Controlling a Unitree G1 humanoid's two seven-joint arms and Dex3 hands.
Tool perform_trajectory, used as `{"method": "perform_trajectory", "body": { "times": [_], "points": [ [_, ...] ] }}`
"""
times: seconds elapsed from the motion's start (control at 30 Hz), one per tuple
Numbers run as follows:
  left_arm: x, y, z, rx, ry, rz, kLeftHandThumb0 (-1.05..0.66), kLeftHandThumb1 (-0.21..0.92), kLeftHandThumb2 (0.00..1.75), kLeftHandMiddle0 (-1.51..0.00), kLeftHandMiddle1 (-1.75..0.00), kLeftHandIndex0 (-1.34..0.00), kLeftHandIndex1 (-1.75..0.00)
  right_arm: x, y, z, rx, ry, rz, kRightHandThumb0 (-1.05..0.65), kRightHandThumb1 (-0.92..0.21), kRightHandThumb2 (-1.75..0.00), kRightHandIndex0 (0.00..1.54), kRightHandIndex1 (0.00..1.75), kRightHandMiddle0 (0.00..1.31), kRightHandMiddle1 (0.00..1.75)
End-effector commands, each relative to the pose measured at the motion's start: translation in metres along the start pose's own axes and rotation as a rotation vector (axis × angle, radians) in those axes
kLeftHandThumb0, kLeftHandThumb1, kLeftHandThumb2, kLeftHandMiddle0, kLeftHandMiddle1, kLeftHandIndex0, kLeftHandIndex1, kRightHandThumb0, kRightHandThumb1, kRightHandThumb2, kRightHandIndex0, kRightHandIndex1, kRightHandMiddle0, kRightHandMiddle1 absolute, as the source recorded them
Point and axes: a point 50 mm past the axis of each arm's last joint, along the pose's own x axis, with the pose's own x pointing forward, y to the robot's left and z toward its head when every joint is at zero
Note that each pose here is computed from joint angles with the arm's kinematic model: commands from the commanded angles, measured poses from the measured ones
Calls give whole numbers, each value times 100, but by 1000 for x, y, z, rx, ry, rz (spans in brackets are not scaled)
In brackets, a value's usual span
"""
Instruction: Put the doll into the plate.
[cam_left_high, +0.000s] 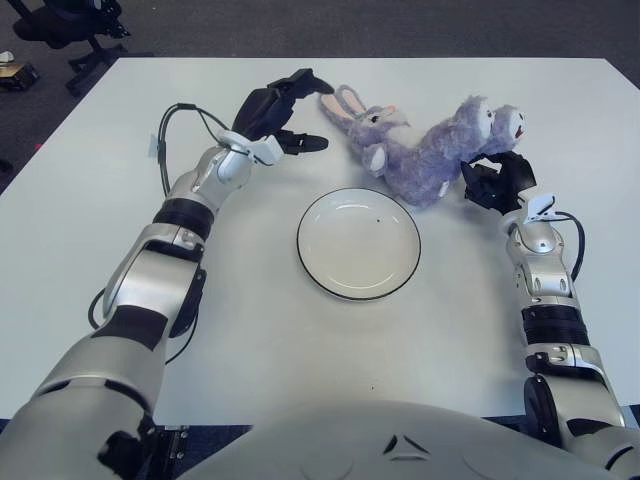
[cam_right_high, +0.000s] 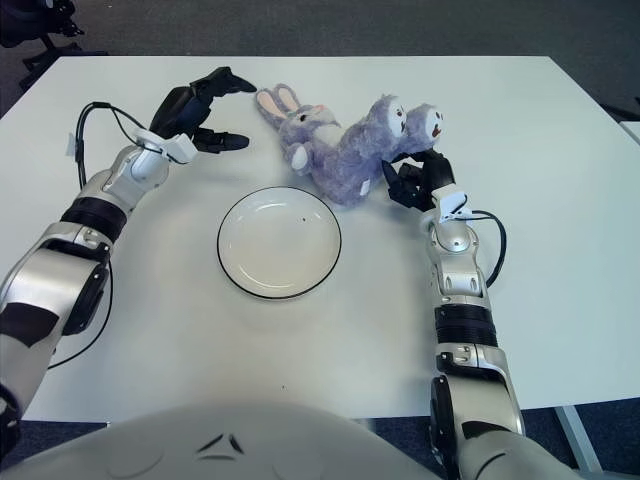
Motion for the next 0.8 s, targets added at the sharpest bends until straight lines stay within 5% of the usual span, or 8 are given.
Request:
{"method": "perform_trajectory", "body": {
  "times": [0.0, 0.37, 0.77],
  "points": [
    [12, 9, 3, 85, -34, -49, -51, 92, 4, -37, 0, -29, -22, -2, 0, -1, 6, 6, -1, -38, -69, -74, 88, 175, 43, 164],
    [33, 12, 16, 244, -100, -202, -57, 84, 1, -17, 0, -22, -6, -3, 2, -1, 8, 14, 1, -38, -69, -75, 87, 175, 43, 164],
    [47, 6, 28, 272, -138, -264, -50, 79, 0, -15, 0, -19, -3, -3, 3, 0, 11, 15, 6, -38, -68, -75, 86, 175, 43, 164]
  ]
}}
